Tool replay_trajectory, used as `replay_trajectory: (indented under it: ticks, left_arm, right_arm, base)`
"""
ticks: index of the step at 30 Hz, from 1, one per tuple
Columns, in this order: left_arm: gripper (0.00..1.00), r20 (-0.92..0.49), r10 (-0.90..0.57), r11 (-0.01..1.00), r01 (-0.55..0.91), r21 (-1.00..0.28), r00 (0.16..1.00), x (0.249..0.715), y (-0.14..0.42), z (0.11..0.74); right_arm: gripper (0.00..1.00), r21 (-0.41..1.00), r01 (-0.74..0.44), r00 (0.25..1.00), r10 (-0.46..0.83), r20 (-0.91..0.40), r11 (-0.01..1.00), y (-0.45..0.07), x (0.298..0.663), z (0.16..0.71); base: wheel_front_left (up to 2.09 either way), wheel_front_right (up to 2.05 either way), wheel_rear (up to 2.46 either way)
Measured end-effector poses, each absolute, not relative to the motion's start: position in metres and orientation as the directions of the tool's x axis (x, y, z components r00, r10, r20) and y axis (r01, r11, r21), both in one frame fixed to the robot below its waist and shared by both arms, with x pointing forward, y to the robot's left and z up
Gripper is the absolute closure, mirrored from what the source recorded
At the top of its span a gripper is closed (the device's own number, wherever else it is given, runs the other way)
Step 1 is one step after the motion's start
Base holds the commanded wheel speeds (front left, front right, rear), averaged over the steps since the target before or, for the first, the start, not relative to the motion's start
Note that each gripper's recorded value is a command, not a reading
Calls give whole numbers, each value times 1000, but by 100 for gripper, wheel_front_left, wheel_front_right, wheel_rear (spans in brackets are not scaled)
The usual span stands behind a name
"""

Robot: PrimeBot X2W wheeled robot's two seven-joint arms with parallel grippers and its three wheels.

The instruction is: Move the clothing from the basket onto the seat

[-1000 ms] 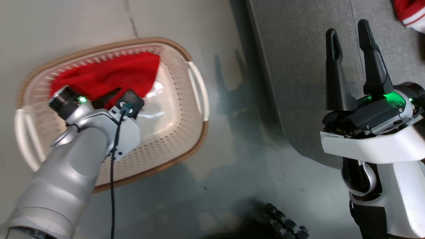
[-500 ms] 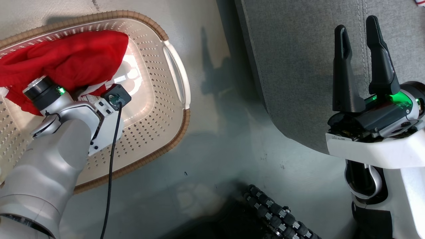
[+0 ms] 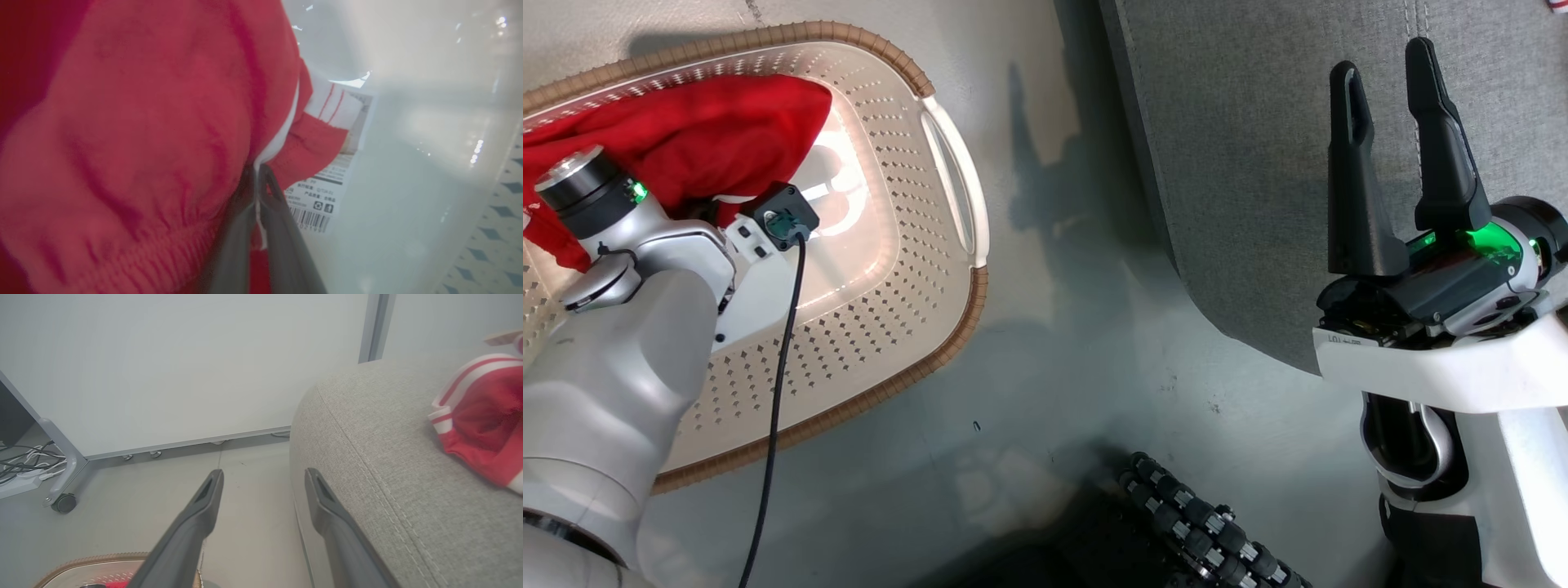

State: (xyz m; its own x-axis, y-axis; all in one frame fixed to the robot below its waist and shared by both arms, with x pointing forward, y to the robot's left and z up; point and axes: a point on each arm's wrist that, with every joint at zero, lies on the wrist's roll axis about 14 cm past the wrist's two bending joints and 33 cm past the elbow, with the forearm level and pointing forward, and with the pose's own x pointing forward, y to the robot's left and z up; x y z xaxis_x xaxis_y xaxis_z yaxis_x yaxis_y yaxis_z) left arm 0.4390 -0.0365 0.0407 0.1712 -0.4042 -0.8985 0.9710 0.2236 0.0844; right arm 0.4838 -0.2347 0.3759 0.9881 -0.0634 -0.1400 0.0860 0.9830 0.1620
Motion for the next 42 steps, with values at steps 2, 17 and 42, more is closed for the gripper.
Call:
replay_trajectory:
  ticks: [2, 17, 42]
  left_arm:
    - [100, -900, -399, 215, 972, 94, 175, 441, -34, 41]
    - [100, -715, -638, 453, 891, -46, 287, 446, -74, 123]
    - [100, -175, -523, 849, 492, -195, 834, 488, -12, 388]
  right_arm:
    - [0, 167, 83, 989, -61, -135, 982, -234, 485, 377]
    - [0, 139, 6, 998, 3, -68, 990, -214, 490, 406]
    - [0, 150, -133, 990, 124, 64, 980, -159, 461, 487]
  base:
    - [0, 0, 0]
    - [0, 0, 0]
    - [0, 0, 0]
